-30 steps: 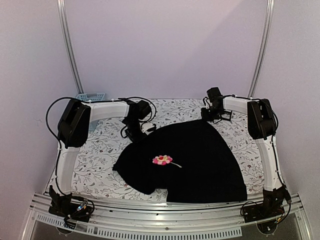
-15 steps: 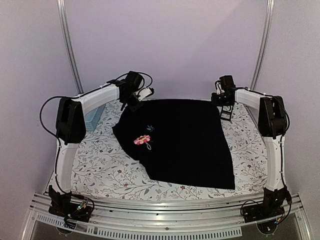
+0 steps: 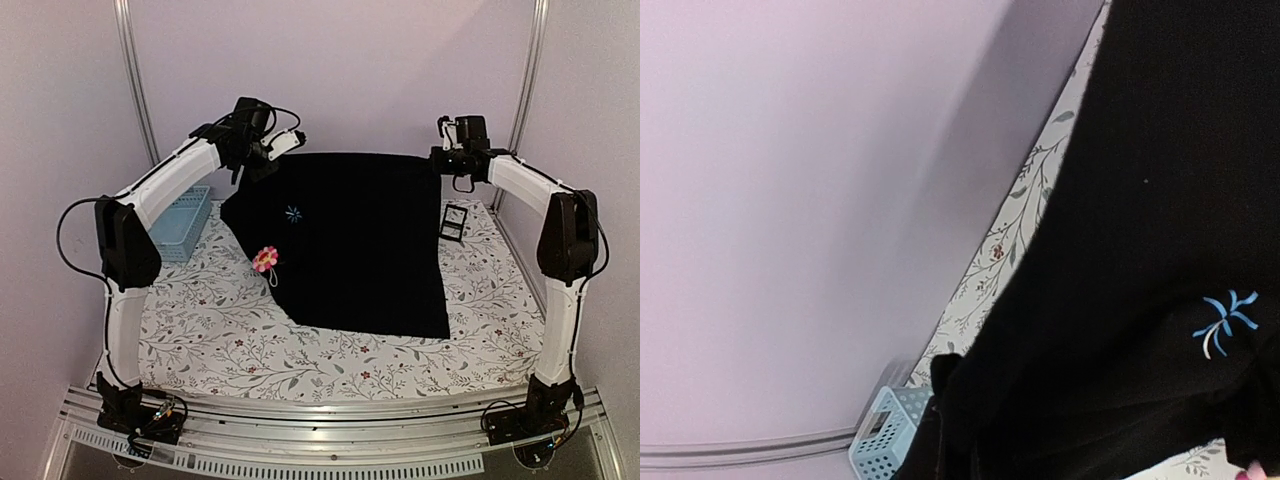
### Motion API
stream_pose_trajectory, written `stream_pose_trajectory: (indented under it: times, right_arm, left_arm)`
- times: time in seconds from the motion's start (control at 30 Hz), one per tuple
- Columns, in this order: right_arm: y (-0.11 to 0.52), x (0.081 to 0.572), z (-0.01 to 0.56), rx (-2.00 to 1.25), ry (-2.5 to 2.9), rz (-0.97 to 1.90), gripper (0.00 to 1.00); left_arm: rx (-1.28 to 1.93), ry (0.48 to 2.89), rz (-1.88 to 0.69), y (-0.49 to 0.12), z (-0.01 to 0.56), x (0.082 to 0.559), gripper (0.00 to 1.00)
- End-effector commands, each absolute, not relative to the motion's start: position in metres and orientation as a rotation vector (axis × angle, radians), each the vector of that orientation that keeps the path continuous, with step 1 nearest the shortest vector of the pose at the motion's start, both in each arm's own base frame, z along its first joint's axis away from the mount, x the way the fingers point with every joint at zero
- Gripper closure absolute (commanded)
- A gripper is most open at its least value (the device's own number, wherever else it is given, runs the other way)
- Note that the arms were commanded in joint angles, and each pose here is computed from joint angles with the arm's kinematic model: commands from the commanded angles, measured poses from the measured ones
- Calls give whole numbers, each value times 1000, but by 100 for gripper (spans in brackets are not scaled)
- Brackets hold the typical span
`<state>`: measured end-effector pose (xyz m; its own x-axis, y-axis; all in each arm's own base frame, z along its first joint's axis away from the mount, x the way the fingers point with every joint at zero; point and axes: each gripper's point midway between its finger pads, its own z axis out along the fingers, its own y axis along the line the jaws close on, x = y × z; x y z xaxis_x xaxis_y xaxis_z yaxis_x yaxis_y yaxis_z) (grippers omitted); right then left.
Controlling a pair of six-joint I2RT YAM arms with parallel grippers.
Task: Pin the brooch onto the clothing
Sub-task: Flatten out the clothing with brooches at the center of the board.
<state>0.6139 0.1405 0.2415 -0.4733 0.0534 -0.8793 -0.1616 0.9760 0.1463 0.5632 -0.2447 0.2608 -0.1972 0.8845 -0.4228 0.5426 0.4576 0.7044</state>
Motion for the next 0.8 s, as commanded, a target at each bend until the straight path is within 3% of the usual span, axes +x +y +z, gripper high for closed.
stream_pose_trajectory:
  times: [0.0,0.13,0.23,0.4,0.63,0.77]
  right_arm:
    - [195,559,367,-293,1792,380,100]
    - [233,504,378,-398,1766,464,100]
    - [245,474,378,-419,1761,508,100]
    - [256,447,380,-430,1753,594,100]
    - [256,446,384,-414,1753,606,100]
    - [257,449,382,-415,1752,598,100]
  left_arm:
    - [1247,1847,472,-229,320,511,100]
    - [1295,1939,302,-224,312,463,100]
    - [1415,2038,195,-219,268,424,98]
    - [1528,2117,121,-215,212,398,76]
    - [1482,2141,138,-217,200,426,36]
    - [1469,2206,123,-196,184,433,26]
